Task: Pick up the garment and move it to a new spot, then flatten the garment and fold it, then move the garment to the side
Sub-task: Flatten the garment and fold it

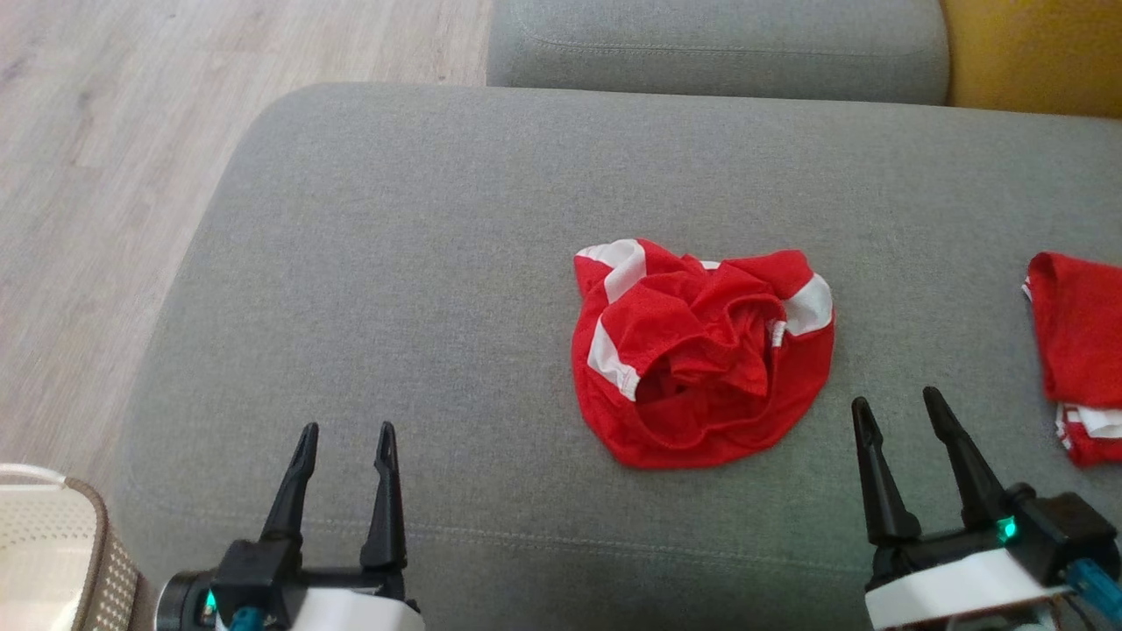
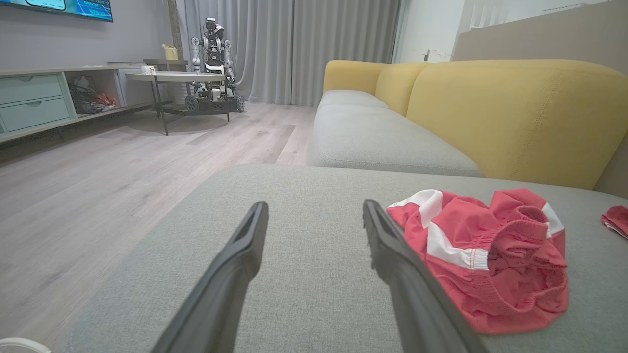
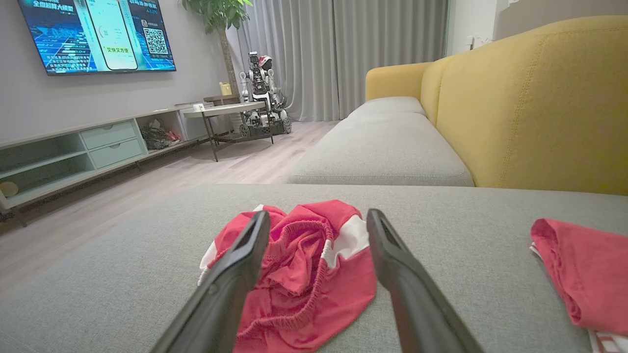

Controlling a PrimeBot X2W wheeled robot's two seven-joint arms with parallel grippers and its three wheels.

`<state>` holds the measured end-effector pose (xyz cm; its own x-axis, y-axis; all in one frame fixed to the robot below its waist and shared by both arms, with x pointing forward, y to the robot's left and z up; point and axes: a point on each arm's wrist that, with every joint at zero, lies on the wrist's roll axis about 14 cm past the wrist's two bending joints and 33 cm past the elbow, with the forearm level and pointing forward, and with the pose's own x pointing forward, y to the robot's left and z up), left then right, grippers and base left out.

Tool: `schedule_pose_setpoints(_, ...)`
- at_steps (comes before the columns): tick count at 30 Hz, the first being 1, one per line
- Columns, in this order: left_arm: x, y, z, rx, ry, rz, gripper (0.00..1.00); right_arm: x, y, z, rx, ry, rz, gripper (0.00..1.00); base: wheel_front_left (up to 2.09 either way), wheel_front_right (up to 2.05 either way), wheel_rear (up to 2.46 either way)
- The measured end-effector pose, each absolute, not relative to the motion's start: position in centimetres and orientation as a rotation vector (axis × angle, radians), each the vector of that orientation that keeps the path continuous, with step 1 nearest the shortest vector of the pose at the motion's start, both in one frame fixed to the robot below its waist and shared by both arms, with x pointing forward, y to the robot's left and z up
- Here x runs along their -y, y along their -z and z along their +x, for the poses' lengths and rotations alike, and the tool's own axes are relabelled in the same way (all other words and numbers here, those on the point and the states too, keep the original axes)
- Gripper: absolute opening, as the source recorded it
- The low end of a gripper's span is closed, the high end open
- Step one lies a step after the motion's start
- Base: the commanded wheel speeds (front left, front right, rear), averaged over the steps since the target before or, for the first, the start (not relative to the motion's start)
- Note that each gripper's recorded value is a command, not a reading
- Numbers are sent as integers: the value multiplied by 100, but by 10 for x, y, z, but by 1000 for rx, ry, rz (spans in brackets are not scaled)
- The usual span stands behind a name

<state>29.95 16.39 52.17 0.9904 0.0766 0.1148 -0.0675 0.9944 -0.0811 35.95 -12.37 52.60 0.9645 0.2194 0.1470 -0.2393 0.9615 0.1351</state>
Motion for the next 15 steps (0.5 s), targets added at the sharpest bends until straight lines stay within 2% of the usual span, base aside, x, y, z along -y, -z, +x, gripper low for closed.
schedule_pose_setpoints(15,-161,-521,301,115,-59,-61,100,128,-525,360,128,-219,154,100,0,0,0)
